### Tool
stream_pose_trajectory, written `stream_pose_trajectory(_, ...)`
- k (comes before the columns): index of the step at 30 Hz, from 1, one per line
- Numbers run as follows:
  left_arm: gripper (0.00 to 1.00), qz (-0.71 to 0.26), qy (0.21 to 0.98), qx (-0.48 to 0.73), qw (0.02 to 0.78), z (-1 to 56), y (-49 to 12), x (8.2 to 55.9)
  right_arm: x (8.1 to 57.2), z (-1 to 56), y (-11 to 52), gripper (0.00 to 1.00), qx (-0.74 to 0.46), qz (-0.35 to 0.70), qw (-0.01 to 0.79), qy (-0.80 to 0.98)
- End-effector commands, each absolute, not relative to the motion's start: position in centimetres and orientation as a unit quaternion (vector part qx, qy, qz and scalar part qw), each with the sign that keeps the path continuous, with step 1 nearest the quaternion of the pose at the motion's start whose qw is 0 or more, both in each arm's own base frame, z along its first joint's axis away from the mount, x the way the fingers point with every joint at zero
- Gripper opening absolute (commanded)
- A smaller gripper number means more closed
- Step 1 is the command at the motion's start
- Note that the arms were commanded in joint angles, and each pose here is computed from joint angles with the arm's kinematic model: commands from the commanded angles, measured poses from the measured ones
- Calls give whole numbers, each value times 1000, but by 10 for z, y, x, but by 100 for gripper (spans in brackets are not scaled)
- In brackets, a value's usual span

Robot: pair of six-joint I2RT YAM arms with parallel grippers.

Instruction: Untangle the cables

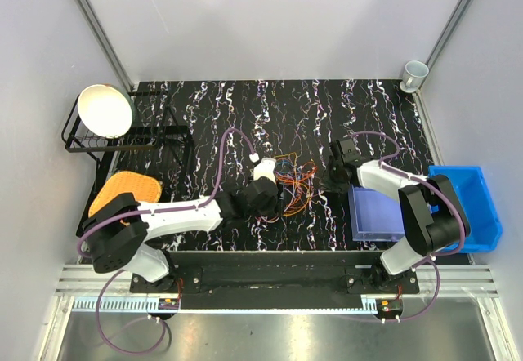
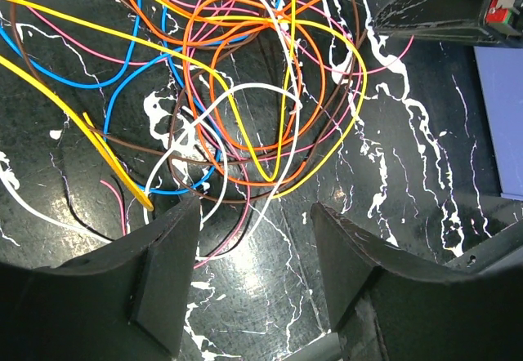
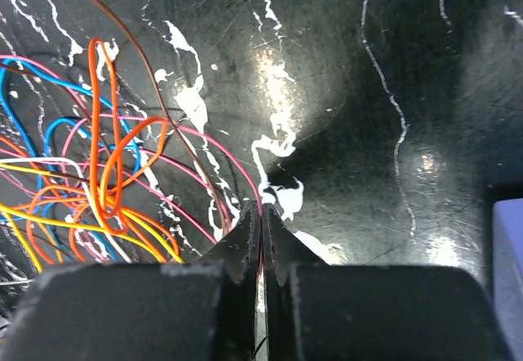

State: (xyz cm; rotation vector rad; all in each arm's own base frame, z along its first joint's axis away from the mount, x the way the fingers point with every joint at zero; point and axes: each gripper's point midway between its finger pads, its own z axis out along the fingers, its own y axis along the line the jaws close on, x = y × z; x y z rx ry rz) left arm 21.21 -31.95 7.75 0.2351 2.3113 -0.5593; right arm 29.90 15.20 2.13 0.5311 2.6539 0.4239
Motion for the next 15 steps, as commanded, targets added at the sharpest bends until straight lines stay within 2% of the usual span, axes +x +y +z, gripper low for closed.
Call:
stream_pose_trajectory(1,60,-244,884,85,390,98,-335,220,320,52,147,0,180,137,247,942)
stream_pose_trajectory(4,61,-246,881,84,395,101,-333,220,329,98,149,0,165,151,286,932)
stream_pose_trajectory(6,61,-247,879,85,398,104,-332,220,339,149,159,0,139,187,329,915)
stream_pose_trajectory(15,63,-258,873,88,405,116,-337,219,327,345,215,0,9,335,431,838)
